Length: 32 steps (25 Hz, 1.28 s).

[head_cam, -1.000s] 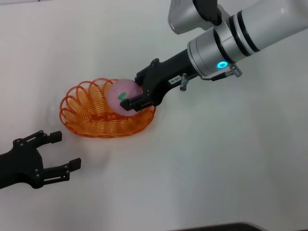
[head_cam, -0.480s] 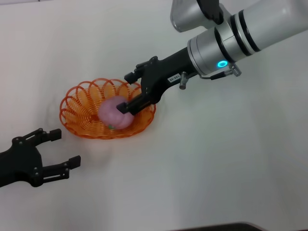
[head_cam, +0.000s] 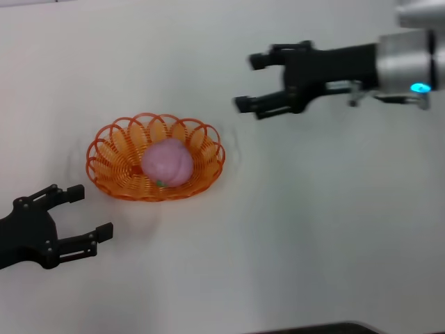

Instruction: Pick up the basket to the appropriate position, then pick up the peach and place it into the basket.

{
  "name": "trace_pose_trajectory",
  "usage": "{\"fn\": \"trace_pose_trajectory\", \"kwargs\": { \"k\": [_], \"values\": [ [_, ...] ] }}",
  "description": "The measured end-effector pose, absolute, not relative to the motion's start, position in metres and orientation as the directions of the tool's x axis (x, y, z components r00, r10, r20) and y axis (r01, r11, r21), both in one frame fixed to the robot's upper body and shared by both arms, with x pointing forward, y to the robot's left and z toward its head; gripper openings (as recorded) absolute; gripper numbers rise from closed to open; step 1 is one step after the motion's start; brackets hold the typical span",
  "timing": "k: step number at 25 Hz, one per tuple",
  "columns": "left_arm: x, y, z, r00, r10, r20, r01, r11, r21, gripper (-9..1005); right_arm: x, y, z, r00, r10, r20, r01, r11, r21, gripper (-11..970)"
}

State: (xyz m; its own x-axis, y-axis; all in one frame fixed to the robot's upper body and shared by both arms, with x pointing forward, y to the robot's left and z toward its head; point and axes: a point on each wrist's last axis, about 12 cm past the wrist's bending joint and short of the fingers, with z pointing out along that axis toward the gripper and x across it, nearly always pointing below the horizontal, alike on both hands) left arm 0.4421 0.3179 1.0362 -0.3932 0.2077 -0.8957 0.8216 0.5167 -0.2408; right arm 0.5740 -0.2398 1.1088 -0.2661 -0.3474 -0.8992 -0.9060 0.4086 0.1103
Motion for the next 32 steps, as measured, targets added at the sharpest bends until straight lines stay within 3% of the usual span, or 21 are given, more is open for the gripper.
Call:
{"fn": "trace_pose_trajectory", "kwargs": {
  "k": [6, 14, 23, 32],
  "values": [
    [0.441, 0.318, 1.035, -0.397, 0.206, -0.895, 0.819, 0.519, -0.244, 920, 0.546, -0.278, 1.089, -0.253, -0.328, -0.91, -0.884, 0.46, 0.08, 938],
    [0.439, 0.319, 1.035, -0.397, 0.206, -0.895, 0.82, 0.518, -0.244, 921, 0.512, -0.288, 1.071, -0.241, -0.337, -0.91, -0.91, 0.404, 0.091, 938],
    [0.436, 0.32, 1.033, -0.403, 0.211, -0.89, 0.818, 0.518, -0.248, 920, 0.508, -0.29, 1.052, -0.282, -0.361, -0.889, -0.896, 0.429, 0.11, 938],
    [0.436, 0.319, 1.033, -0.404, 0.207, -0.891, 0.817, 0.519, -0.25, 921, 0.509, -0.284, 1.051, -0.278, -0.367, -0.888, -0.902, 0.418, 0.109, 938]
  ]
}}
